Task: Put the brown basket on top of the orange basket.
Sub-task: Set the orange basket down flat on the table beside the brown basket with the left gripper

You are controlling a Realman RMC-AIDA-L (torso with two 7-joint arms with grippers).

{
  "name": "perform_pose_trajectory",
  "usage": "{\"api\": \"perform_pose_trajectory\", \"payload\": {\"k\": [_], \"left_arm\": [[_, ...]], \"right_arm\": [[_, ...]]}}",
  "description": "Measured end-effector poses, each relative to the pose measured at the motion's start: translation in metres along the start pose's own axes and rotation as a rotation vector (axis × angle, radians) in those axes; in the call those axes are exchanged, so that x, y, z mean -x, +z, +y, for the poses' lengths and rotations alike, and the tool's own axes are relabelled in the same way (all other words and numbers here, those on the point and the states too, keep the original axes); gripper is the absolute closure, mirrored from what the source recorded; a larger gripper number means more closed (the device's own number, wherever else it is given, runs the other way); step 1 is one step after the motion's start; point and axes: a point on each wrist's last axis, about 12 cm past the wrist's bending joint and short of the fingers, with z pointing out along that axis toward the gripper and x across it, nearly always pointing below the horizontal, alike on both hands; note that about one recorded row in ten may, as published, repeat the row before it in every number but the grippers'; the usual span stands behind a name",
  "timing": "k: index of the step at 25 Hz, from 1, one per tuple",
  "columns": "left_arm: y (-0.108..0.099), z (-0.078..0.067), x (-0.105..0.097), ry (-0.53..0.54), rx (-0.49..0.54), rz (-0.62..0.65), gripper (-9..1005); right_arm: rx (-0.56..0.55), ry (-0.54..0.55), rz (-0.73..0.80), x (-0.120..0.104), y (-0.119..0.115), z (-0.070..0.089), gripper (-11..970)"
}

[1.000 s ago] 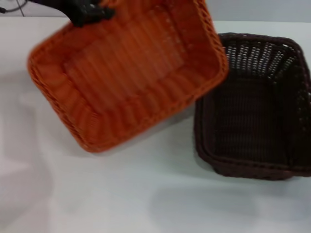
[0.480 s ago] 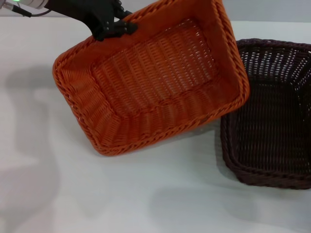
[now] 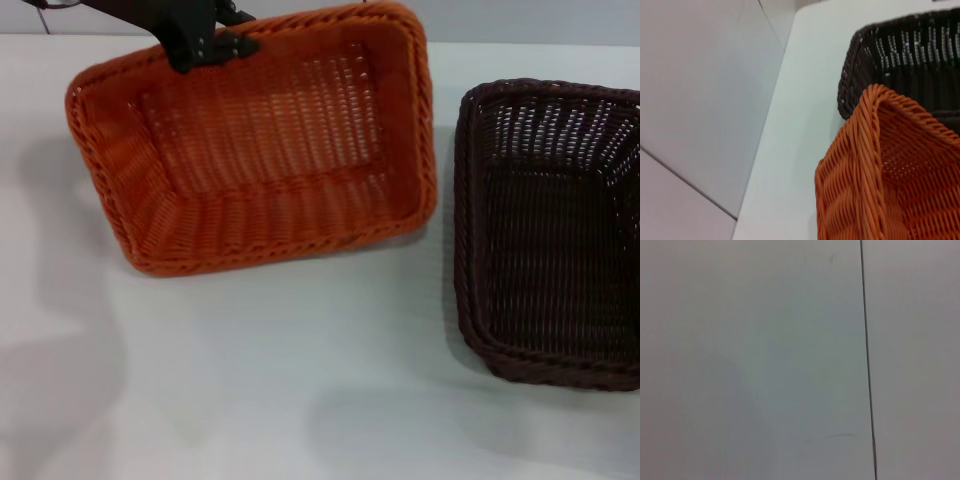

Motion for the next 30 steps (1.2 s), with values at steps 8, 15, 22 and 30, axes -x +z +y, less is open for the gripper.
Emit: {"api": "perform_pose_trajectory", "payload": {"k": [8, 15, 22, 30], "left_arm": [[0.026, -0.010, 0.013, 0.115, -0.040, 0.052, 814], [0.042, -0.007, 0.024, 0.085, -0.032, 0.057, 799], [0.067, -0.005, 0.033, 0.082, 0.023, 0.065, 784], [0.073, 0.001, 0.038, 0.080, 0.077, 0.061, 767]], "right_arm": [[0.002, -0.006, 0.012, -0.002, 0.000, -0.001, 192], [0.000, -0.015, 0.016, -0.002, 0.001, -0.003, 192], [-0.003, -0.017, 0.016, -0.002, 0.003, -0.004, 192], [-0.001, -0.013, 0.030, -0.004, 0.005, -0.003, 191]]}}
